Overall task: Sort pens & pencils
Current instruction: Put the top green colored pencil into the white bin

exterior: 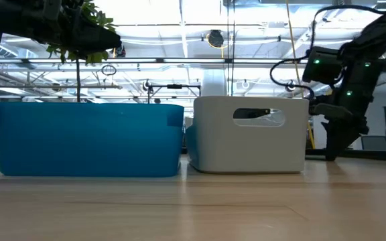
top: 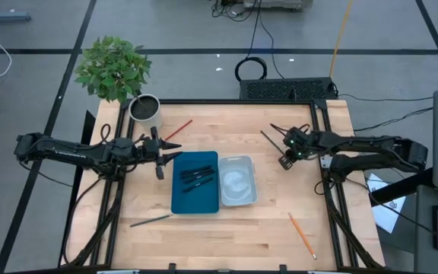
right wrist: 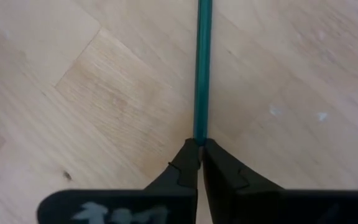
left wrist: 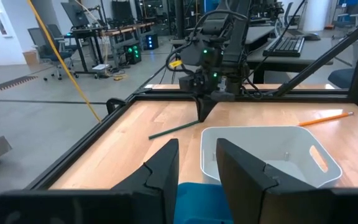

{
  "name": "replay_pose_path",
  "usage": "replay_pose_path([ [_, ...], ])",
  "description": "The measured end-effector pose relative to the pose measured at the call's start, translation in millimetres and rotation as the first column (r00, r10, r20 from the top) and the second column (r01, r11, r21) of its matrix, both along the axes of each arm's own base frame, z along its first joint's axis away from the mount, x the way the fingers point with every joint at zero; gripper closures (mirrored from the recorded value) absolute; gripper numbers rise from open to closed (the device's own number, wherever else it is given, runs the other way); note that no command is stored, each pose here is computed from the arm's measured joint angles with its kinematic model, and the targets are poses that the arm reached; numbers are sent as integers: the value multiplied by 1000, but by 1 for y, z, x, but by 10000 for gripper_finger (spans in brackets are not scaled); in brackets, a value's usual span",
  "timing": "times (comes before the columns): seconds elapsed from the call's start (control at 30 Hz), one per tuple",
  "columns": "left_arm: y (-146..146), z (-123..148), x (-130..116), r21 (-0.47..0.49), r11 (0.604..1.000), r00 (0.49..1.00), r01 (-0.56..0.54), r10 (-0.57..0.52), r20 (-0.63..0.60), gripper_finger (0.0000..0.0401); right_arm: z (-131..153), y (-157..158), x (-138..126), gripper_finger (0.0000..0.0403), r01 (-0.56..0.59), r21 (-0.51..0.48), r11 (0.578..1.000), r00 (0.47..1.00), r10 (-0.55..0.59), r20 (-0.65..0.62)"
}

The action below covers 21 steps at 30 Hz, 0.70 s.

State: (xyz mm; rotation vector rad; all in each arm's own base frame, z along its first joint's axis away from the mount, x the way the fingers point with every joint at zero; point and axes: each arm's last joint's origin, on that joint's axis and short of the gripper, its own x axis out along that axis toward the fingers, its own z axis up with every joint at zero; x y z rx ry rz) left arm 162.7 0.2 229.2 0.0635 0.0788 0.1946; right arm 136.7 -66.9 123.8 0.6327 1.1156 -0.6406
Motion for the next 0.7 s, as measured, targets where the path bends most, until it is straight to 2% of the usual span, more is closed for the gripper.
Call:
replay_pose_path([
  [0.4,0,0,0,-3,1000,1000,0,0,1,288,32,4,-9,402,-13,-127,992,976,40,213],
  [0.7,0,0,0,-5,1000,1000,-1,1,0,288,50,2,-4,402,-12,-254,967,919,111,378],
])
